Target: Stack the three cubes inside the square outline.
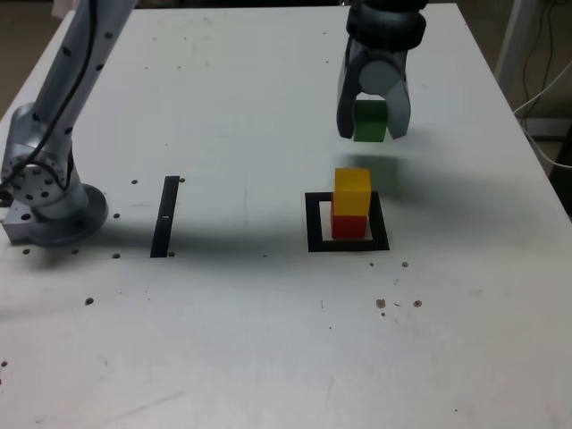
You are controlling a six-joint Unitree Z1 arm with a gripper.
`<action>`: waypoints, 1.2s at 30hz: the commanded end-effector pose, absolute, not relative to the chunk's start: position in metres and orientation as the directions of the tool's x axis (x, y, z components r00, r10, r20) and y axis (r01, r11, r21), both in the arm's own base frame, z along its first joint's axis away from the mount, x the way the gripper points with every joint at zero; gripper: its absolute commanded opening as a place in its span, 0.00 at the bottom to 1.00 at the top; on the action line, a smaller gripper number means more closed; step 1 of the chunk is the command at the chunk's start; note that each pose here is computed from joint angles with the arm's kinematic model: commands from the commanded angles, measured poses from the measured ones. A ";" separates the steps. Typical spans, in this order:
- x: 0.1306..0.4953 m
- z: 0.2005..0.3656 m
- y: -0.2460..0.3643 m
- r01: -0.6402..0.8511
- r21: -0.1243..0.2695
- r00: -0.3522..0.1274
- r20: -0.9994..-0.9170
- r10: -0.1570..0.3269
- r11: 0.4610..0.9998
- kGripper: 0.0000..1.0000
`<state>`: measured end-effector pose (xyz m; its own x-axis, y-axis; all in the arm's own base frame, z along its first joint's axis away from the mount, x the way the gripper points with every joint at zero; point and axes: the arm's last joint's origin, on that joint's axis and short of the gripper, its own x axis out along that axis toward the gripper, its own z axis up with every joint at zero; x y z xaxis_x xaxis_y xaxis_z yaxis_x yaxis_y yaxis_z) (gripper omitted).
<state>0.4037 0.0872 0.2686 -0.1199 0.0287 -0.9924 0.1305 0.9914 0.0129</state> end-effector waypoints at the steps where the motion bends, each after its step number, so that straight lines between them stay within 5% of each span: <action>1: 0.395 0.285 0.078 0.140 0.018 -0.103 -0.994 0.032 0.990 0.24; 18: 0.356 0.328 0.007 0.191 -0.052 -0.087 -0.996 -0.036 0.980 0.24; 36: 0.357 0.313 -0.029 0.203 -0.101 -0.132 -0.988 -0.075 0.974 0.25</action>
